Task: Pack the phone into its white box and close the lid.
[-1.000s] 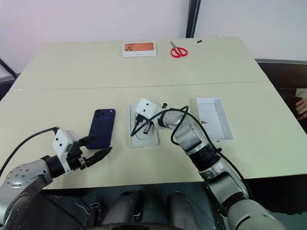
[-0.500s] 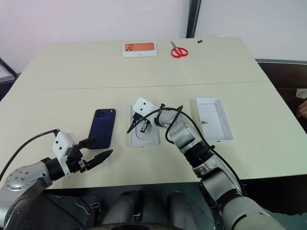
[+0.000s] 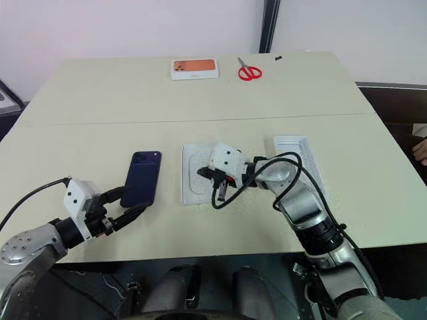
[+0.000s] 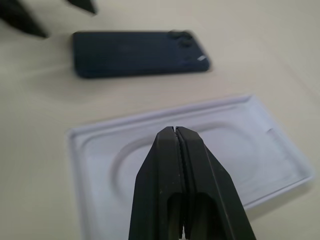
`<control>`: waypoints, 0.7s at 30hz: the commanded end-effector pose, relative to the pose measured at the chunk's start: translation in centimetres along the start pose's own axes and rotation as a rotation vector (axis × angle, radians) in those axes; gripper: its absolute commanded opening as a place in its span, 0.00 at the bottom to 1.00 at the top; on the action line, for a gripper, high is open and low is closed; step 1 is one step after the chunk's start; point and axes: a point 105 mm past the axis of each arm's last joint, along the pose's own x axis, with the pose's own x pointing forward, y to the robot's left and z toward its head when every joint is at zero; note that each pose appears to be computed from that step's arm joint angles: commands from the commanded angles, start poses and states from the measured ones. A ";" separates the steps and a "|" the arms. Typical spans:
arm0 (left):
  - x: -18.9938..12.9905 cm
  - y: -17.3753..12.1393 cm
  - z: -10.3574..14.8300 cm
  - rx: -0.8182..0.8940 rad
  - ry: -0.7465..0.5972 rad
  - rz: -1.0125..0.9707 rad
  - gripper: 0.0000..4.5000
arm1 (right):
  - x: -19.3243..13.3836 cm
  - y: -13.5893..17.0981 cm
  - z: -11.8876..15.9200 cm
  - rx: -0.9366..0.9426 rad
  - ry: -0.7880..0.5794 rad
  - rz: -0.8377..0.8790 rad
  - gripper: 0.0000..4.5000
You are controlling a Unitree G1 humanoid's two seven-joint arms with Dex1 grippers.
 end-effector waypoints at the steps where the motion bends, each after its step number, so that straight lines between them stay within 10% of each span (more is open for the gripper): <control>1: -0.2 1.4 0.1 -0.044 0.025 0.078 0.78 | 0.5 -0.1 2.2 -0.070 -0.059 -0.006 0.01; 5: -0.5 2.7 0.4 -0.126 0.023 0.160 0.78 | 1.5 -0.5 2.8 -0.068 -0.071 -0.033 0.01; 9: -0.8 3.5 0.4 -0.162 0.021 0.213 1.00 | 2.2 -0.6 2.9 -0.077 -0.063 -0.040 0.00; 21: -1.0 6.7 -0.1 -0.280 0.053 0.375 1.00 | 4.5 -1.0 3.4 -0.103 -0.023 -0.080 0.00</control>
